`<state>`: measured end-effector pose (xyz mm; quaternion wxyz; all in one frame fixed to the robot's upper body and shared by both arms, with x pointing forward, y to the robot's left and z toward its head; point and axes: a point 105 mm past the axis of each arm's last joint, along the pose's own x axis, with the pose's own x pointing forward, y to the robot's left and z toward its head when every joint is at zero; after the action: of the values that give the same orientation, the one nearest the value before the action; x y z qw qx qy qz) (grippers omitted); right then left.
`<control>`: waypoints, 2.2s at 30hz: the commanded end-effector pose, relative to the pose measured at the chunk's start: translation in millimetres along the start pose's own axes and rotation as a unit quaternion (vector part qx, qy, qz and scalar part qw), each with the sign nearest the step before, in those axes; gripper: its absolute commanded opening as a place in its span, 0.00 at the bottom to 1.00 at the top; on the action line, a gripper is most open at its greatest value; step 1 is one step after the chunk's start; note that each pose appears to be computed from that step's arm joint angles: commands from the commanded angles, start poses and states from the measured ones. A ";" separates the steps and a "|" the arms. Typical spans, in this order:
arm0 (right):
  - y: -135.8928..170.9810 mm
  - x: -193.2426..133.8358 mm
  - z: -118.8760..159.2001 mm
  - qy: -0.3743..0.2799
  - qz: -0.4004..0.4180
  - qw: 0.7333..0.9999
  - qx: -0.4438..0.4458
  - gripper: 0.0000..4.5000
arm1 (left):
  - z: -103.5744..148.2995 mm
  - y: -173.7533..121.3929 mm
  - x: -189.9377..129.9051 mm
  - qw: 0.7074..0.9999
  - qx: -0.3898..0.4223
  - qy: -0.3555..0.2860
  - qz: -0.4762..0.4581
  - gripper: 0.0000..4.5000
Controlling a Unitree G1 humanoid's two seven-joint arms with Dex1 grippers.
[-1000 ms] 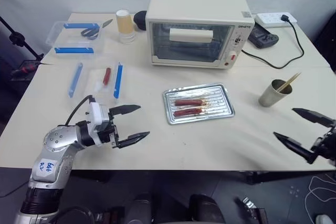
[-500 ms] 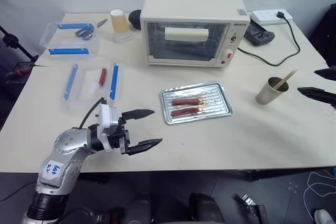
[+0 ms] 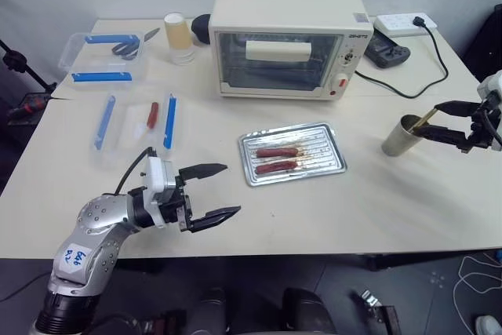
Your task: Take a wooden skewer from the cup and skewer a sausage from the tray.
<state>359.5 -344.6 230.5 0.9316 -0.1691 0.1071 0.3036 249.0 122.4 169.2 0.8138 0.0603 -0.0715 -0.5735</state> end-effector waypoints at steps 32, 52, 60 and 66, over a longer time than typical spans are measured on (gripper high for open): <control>-13.5 16.4 31.4 0.012 -0.070 0.996 -0.048 1.00 | 8.0 1.5 0.9 1.000 0.028 -0.004 0.004 0.99; -3.3 0.8 29.1 0.034 -0.022 0.999 -0.028 1.00 | 6.9 2.7 0.1 1.000 0.028 -0.001 0.011 0.99; 12.1 -6.5 31.5 0.030 0.022 0.999 -0.025 1.00 | 6.2 4.0 -0.4 1.000 0.028 0.000 0.012 0.99; 21.7 -14.9 30.7 0.016 0.039 0.998 -0.042 1.00 | 5.9 3.3 0.1 1.000 0.027 -0.001 0.012 0.99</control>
<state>345.7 -320.3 237.6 0.9067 -0.1906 0.1485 0.3458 253.3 124.3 168.7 0.8211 0.0696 -0.0708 -0.5620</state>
